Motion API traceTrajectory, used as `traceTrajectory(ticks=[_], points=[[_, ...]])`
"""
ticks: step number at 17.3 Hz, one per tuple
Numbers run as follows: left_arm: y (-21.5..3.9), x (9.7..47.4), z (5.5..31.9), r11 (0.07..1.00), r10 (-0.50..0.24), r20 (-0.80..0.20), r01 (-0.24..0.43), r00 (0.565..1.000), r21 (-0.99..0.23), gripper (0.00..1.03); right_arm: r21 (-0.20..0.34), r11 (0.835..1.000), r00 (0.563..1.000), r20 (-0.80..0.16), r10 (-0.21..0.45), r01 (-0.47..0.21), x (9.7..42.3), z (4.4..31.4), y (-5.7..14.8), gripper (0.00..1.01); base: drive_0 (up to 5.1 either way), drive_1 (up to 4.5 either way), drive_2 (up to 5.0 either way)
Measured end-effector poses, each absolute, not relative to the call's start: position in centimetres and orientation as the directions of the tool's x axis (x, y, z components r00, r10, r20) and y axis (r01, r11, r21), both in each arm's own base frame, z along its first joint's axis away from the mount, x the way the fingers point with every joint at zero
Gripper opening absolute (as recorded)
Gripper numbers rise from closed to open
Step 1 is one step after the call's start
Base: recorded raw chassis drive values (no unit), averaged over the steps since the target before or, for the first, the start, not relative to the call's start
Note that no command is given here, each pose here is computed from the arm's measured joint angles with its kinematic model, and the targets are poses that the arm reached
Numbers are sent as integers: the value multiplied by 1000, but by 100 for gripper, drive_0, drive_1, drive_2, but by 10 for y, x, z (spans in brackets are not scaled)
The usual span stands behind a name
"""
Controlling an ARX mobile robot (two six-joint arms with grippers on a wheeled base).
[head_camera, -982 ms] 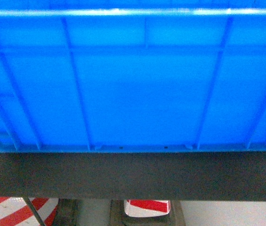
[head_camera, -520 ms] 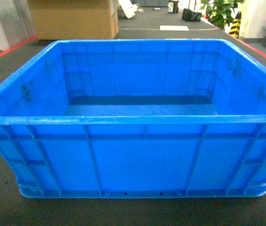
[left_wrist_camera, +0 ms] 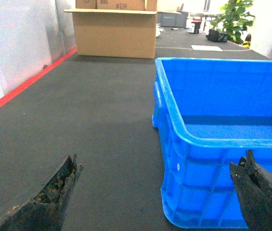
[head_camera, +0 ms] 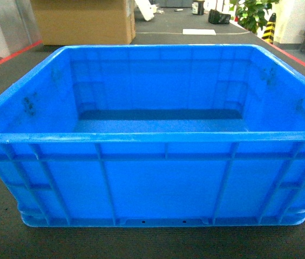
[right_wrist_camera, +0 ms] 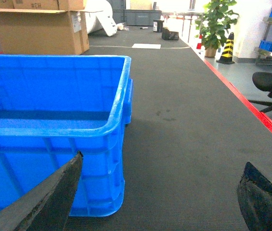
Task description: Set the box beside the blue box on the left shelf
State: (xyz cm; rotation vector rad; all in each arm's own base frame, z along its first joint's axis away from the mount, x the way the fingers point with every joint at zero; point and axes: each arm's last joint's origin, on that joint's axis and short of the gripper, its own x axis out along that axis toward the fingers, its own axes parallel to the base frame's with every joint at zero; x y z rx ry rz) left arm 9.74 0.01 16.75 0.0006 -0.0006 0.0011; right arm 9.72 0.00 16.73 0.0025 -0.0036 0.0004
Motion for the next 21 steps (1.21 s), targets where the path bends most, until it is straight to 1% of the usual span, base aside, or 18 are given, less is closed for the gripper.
traceTrajectory(ticks=[21], points=[[0, 97, 168, 1000, 1, 1, -1, 1000, 1, 98, 2, 1000, 1000, 4, 0, 0, 97, 167, 0, 98, 0, 0, 0]])
